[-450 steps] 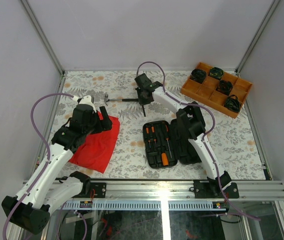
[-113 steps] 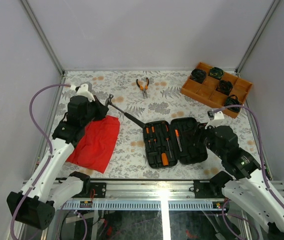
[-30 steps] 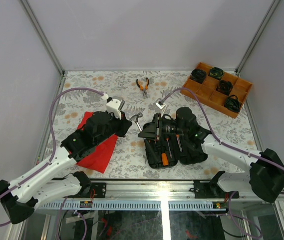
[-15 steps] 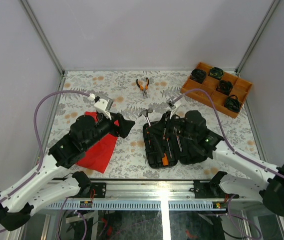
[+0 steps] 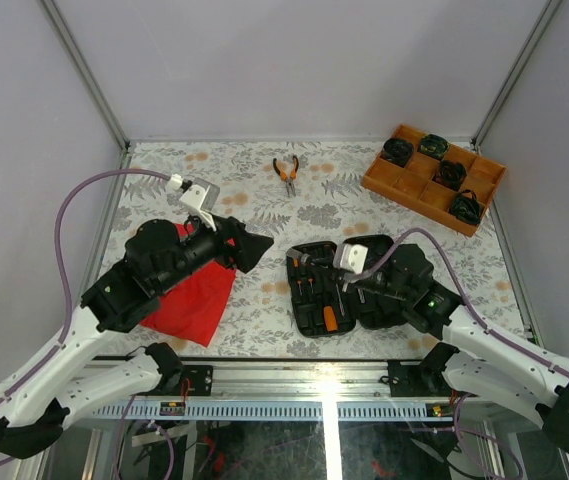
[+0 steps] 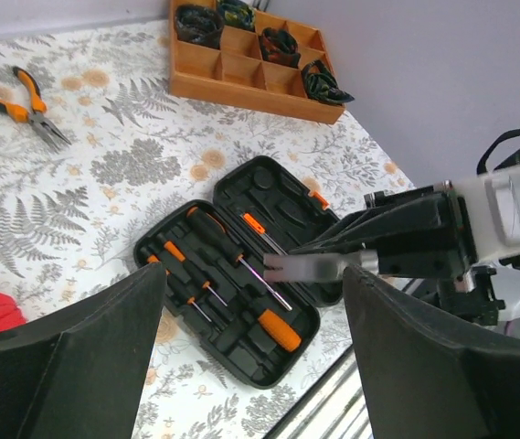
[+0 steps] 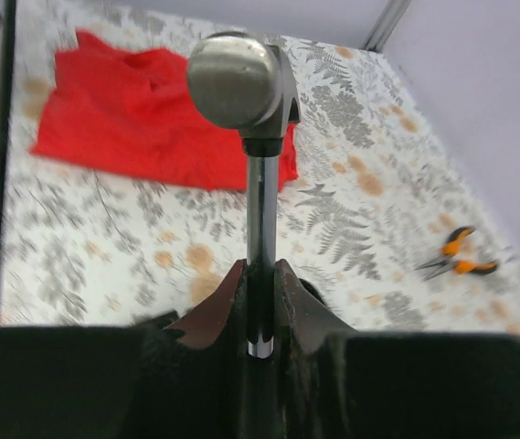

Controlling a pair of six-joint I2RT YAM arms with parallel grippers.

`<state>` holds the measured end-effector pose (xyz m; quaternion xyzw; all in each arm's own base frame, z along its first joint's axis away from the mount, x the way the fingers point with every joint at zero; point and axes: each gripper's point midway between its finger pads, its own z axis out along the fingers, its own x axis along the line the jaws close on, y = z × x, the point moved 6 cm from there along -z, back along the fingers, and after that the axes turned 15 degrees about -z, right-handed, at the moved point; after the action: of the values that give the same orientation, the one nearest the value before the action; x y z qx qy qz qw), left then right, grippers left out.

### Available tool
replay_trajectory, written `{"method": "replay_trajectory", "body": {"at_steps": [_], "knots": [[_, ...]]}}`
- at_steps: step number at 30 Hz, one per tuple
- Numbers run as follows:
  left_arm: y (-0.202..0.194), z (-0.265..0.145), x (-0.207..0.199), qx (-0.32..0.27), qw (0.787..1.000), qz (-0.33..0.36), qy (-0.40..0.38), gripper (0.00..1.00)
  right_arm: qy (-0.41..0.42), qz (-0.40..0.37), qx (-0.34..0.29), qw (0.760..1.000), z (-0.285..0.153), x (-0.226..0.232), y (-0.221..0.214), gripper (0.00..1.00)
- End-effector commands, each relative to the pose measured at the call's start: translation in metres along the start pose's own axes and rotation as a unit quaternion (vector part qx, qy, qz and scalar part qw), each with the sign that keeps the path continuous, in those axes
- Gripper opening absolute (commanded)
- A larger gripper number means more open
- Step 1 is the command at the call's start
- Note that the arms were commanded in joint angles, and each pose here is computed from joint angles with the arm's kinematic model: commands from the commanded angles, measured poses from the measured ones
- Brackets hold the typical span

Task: Sort the tools into containers
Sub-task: Pick up the hammer at the center of the board.

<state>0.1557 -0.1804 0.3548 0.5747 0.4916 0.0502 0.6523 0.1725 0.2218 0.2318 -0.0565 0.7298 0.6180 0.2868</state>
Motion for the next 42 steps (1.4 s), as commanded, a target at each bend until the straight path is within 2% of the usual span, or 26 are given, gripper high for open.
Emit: {"method": "replay_trajectory", "body": {"at_steps": [1, 5, 10, 13, 16, 23, 29, 37, 39, 42], "knots": [[-0.006, 0.007, -0.008, 0.038, 0.998, -0.043, -0.002, 0.77, 0.032, -0.247, -0.03, 0.968, 0.001, -0.02, 0.021, 0.0], [-0.018, 0.019, -0.007, 0.083, 0.995, -0.063, 0.006, 0.76, 0.051, -0.367, -0.002, 0.929, -0.001, -0.029, 0.018, 0.0], [-0.037, 0.029, -0.008, 0.138, 0.988, -0.072, -0.011, 0.74, 0.061, -0.476, 0.019, 0.877, -0.001, -0.041, 0.022, 0.0], [-0.042, 0.033, -0.009, 0.16, 0.985, -0.054, -0.029, 0.73, 0.104, -0.525, 0.025, 0.844, 0.001, -0.041, 0.021, 0.0], [-0.044, 0.035, -0.013, 0.179, 0.982, -0.025, -0.056, 0.72, 0.135, -0.545, 0.019, 0.827, 0.003, -0.039, 0.021, 0.0], [-0.063, 0.048, -0.012, 0.258, 0.962, 0.012, -0.087, 0.62, 0.152, -0.556, -0.001, 0.818, 0.003, -0.034, 0.025, 0.0], [-0.078, 0.066, -0.008, 0.292, 0.953, 0.008, -0.077, 0.58, 0.161, -0.554, -0.008, 0.817, 0.002, -0.029, 0.023, 0.0], [-0.105, 0.084, -0.023, 0.329, 0.94, 0.012, -0.093, 0.51, 0.156, -0.555, -0.021, 0.817, 0.005, -0.031, 0.028, 0.0], [-0.113, 0.087, -0.024, 0.337, 0.937, 0.014, -0.092, 0.47, 0.157, -0.556, -0.022, 0.816, 0.005, -0.031, 0.028, 0.0], [-0.12, 0.089, -0.022, 0.347, 0.934, 0.014, -0.087, 0.36, 0.158, -0.554, -0.026, 0.817, 0.005, -0.03, 0.029, 0.0]]}}
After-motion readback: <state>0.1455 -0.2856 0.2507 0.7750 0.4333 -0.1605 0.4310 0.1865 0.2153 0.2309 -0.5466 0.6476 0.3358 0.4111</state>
